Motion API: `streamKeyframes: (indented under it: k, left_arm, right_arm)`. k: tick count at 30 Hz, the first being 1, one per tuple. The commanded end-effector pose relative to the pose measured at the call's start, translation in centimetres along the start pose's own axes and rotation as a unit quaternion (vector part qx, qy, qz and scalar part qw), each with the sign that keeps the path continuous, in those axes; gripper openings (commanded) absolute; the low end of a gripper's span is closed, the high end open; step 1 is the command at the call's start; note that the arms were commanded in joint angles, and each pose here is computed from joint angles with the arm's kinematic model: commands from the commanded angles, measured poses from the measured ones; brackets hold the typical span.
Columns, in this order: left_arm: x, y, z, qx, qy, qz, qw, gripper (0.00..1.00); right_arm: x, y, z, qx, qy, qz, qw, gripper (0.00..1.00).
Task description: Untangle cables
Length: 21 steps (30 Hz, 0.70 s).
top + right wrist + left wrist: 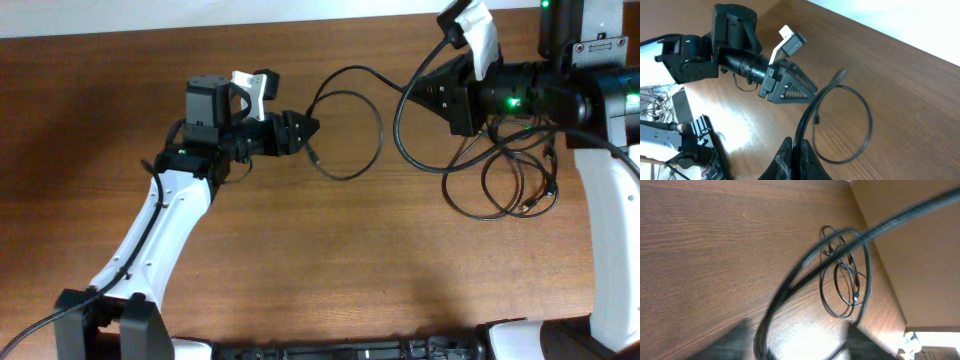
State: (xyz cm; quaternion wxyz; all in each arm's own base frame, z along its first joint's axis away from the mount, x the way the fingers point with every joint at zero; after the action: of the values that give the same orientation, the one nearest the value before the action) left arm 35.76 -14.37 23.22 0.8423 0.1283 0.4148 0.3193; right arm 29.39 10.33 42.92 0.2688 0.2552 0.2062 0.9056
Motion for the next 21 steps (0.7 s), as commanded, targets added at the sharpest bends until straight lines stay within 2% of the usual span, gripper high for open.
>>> streamKeyframes:
  k: [1,3,4,5,8,11,12,15,16,17,18,19,20,21]
  left_arm:
    - [-0.4,-0.1,0.1,0.0,-0.011,-0.006,1.0,0.0]
    - [-0.4,-0.1,0.1,0.0,-0.011,-0.006,1.0,0.01]
    - [-0.4,-0.1,0.1,0.0,-0.011,-0.006,1.0,0.4]
    - [-0.2,-0.1,0.1,0.0,-0.009,0.003,1.0,0.49]
    - [0.7,-0.2,-0.1,-0.001,-0.001,0.046,0.999,0.57]
    - [0.9,-1.8,-1.0,0.02,0.001,0.046,0.999,0.56]
    - [0.9,-2.5,-1.4,0.03,0.002,0.044,0.999,0.47]
    - [0.7,-2.8,-1.1,0.021,-0.007,0.039,0.999,0.0]
    - [0.7,-2.5,-0.9,0.017,-0.008,0.034,0.999,0.0]
    - [0.4,-1.7,-0.5,0.012,-0.008,0.015,1.0,0.0]
    - [0.1,0.0,0.3,0.0,-0.006,-0.016,1.0,0.0]
    - [-0.1,1.1,0.7,-0.008,-0.006,-0.036,0.999,0.0]
    - [-0.2,2.7,1.3,-0.02,-0.006,-0.06,0.998,0.0]
    - [-0.1,4.7,1.8,-0.031,-0.003,-0.097,0.995,0.02]
  right_arm:
    - [0.1,0.3,0.1,-0.001,0.011,-0.013,1.0,0.04]
    - [0.2,0.3,0.1,-0.001,0.011,-0.009,1.0,0.04]
    - [0.4,0.3,0.2,-0.004,0.011,0.0,1.0,0.04]
    - [0.5,0.3,0.2,-0.006,0.012,0.004,1.0,0.04]
    - [0.6,0.4,0.3,-0.008,0.012,0.013,1.0,0.04]
    - [0.8,0.4,0.3,-0.012,0.014,0.021,1.0,0.04]
    - [0.8,0.4,0.3,-0.011,0.013,0.021,1.0,0.04]
    - [0.6,0.4,0.3,-0.009,0.013,0.012,1.0,0.04]
    - [-0.8,0.4,-0.1,0.008,-0.014,-0.055,0.998,0.04]
    - [-3.7,1.2,-0.9,0.033,-0.079,-0.204,0.975,0.04]
    - [-6.6,3.3,-2.0,0.035,-0.167,-0.363,0.916,0.04]
    - [-8.0,4.9,-2.8,0.031,-0.206,-0.438,0.874,0.04]
    - [-8.8,6.1,-3.4,0.029,-0.231,-0.469,0.852,0.04]
    - [-9.4,7.1,-3.8,0.026,-0.248,-0.477,0.843,0.04]
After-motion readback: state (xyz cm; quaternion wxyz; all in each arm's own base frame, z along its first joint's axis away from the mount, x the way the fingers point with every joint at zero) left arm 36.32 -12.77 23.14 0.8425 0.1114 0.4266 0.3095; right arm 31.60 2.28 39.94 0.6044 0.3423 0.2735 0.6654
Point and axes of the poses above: each gripper's point midway between its finger pads, its own y axis back along the fingers, its own x axis along the line the jaws close on, z = x × y, the point moved 7 cm from there along y, back along the fingers, and after that the axes turned 3 degrees about -y, right-handed, at the moved point
